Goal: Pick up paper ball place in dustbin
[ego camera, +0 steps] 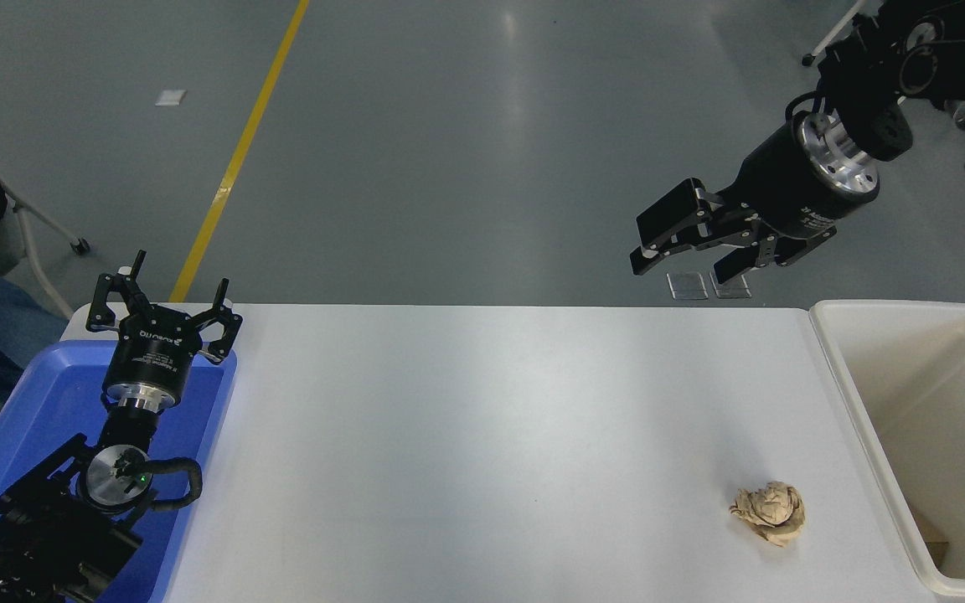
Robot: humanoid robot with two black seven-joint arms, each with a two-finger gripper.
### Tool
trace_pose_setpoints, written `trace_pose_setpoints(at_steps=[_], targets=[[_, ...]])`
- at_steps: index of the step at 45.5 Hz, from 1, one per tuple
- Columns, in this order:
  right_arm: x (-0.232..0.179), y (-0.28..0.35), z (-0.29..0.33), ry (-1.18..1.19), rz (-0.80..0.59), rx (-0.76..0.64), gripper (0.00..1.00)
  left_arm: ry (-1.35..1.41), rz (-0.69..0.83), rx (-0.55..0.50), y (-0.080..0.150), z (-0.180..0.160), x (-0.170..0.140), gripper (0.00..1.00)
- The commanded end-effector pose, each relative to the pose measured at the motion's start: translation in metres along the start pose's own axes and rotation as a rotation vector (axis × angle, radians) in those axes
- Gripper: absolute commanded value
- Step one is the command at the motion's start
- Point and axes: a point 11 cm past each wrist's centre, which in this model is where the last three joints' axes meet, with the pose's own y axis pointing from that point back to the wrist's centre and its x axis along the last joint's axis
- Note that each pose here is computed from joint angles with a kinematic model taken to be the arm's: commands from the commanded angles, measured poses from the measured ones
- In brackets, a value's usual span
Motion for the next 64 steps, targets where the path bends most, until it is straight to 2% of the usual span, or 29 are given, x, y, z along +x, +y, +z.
trace_pose_setpoints(at_steps=[1,11,17,24,37,54,64], targets=[[-0.007,-0.011,0.025,-0.078,-0.026,-0.039,1.00,0.001,0.002,-0.001,0.000,0.000,0.000,1.00],[-0.061,-0.043,0.088,-0.046,-0.203,-0.121,1.00,0.000,0.003,-0.001,0.000,0.000,0.000,1.00],[-0.087,-0.073,0.113,-0.068,-0.264,-0.106,1.00,0.000,0.003,-0.001,0.000,0.000,0.000,1.00],[-0.099,-0.103,0.125,-0.102,-0.246,-0.060,1.00,0.000,0.003,-0.001,0.000,0.000,0.000,1.00],[-0.134,-0.157,0.174,-0.066,-0.230,-0.122,1.00,-0.001,0.003,0.000,0.000,0.000,0.000,1.00],[-0.160,-0.189,0.226,-0.025,-0.189,-0.218,1.00,-0.001,0.003,0.000,0.000,0.000,0.000,1.00],[-0.171,-0.201,0.234,-0.043,-0.170,-0.218,1.00,-0.001,0.003,0.000,0.000,0.000,0.000,1.00]])
